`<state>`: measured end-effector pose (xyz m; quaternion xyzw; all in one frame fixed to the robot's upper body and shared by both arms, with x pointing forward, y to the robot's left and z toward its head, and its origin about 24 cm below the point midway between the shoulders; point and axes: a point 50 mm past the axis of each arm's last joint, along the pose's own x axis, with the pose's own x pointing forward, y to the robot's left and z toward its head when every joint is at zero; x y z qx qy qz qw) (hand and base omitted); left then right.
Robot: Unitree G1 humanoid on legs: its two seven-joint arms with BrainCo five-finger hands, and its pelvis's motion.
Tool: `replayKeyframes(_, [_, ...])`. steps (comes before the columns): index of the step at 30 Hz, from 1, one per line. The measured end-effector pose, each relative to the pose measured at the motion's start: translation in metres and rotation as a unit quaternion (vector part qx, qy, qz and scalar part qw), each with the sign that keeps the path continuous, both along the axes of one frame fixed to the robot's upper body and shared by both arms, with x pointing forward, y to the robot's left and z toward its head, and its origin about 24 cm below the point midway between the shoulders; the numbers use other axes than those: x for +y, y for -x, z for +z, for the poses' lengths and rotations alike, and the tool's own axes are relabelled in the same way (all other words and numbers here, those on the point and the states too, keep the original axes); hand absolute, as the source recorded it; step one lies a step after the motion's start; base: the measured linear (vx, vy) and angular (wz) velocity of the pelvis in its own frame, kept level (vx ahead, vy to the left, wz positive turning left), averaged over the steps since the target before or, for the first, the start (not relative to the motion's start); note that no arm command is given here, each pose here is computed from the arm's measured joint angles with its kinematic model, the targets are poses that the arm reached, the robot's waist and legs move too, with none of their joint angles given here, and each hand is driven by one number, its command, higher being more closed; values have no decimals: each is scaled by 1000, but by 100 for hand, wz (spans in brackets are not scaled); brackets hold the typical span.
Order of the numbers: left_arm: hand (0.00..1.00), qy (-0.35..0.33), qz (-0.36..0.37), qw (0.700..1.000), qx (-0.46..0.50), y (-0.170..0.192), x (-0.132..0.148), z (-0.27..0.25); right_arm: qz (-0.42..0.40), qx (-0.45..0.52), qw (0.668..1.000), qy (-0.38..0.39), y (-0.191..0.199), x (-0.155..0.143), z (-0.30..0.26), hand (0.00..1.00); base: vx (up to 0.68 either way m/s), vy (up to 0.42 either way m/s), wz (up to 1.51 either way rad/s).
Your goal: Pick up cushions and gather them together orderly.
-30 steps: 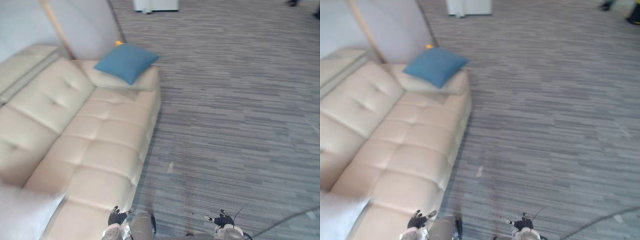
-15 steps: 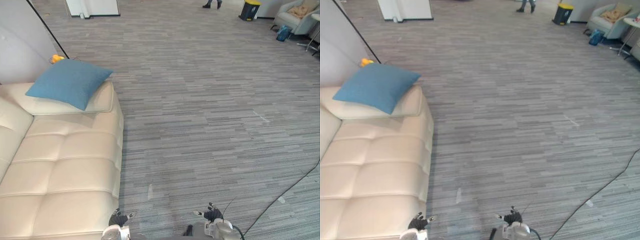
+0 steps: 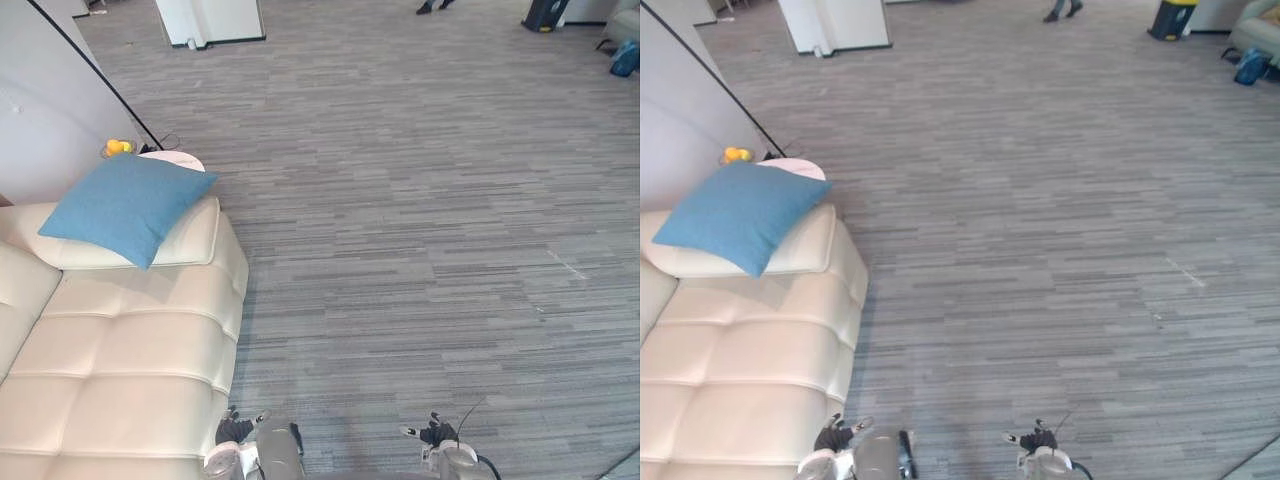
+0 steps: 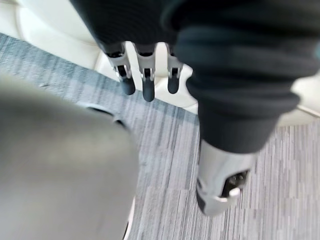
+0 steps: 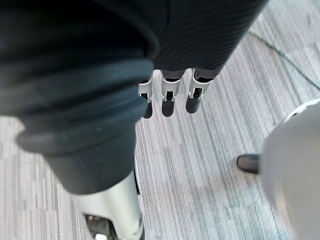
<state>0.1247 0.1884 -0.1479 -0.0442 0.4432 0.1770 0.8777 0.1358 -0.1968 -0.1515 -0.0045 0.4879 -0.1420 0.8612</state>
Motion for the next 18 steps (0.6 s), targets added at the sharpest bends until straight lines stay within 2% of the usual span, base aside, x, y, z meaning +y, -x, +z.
replayKeyframes(5, [0,-6,3,1000,0,-1,7,1,5,2,1000,-2,-6,3,0,0,530,229,-11])
replayKeyframes(10, [0,-16,-23,999,28,4,12,-3,14,22,1000,2,15,0,-5,0,574,169,69])
replayKeyframes(14, [0,-7,-26,999,20,-2,4,-2,14,-4,1000,9,6,-3,0,0,404,-28,85])
replayKeyframes(18, [0,-5,-27,999,19,-1,0,-3,8,-4,1000,1,8,2,-1,0,395,-274,119])
